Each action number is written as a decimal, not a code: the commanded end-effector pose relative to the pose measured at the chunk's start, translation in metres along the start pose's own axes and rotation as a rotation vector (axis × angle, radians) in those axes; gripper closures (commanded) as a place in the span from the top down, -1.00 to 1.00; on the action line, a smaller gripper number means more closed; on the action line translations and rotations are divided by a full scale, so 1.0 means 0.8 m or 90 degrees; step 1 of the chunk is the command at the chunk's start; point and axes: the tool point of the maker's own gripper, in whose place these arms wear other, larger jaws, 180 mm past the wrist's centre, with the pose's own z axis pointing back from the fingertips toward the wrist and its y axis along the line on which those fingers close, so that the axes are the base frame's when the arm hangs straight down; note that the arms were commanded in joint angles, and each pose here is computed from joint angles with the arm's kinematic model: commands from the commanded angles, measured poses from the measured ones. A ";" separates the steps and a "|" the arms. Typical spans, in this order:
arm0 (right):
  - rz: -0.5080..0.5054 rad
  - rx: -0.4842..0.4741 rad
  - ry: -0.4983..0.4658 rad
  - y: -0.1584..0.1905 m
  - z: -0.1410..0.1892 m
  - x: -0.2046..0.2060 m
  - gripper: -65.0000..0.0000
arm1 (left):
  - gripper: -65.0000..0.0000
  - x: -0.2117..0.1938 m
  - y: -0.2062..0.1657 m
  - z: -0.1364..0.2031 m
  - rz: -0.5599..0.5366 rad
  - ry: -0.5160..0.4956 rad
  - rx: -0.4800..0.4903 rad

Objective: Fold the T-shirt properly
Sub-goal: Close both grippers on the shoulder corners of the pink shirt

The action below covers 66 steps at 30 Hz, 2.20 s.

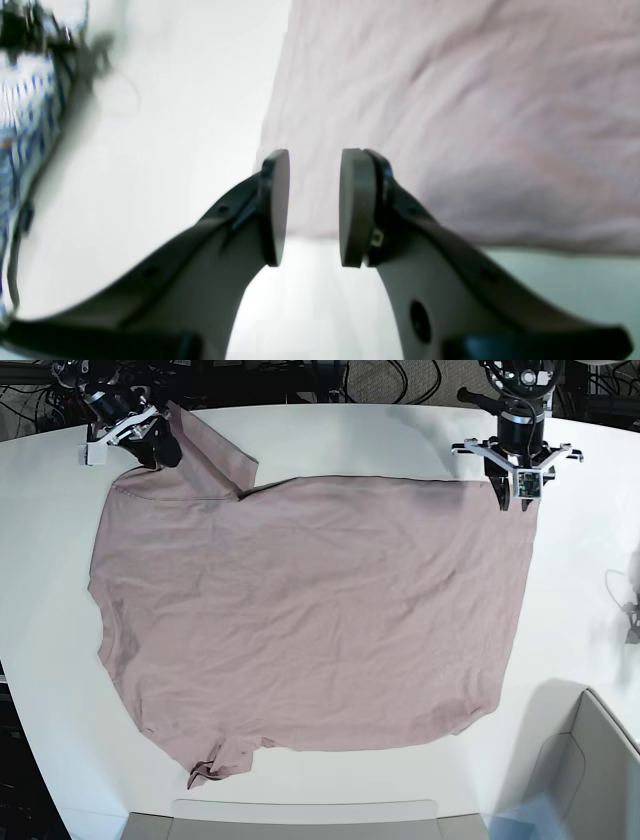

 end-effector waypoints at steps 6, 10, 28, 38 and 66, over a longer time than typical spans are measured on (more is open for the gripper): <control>-0.009 -0.016 0.082 -0.008 0.008 -0.033 -0.17 | -0.47 0.020 -0.010 -0.009 0.224 0.005 -0.096; 0.000 -0.021 0.085 -0.015 0.011 -0.029 -0.17 | -0.46 0.018 0.005 -0.019 0.361 0.044 -0.141; 0.013 -0.021 0.084 -0.017 0.009 -0.020 -0.17 | -0.23 -0.055 0.116 -0.091 0.563 0.185 -0.100; 0.025 -0.024 0.088 -0.022 0.012 -0.015 -0.17 | -0.23 -0.077 0.107 -0.094 0.521 0.220 -0.105; 0.044 -0.046 0.121 -0.030 0.023 -0.030 -0.75 | -1.00 -0.117 0.061 -0.086 0.396 0.299 -0.143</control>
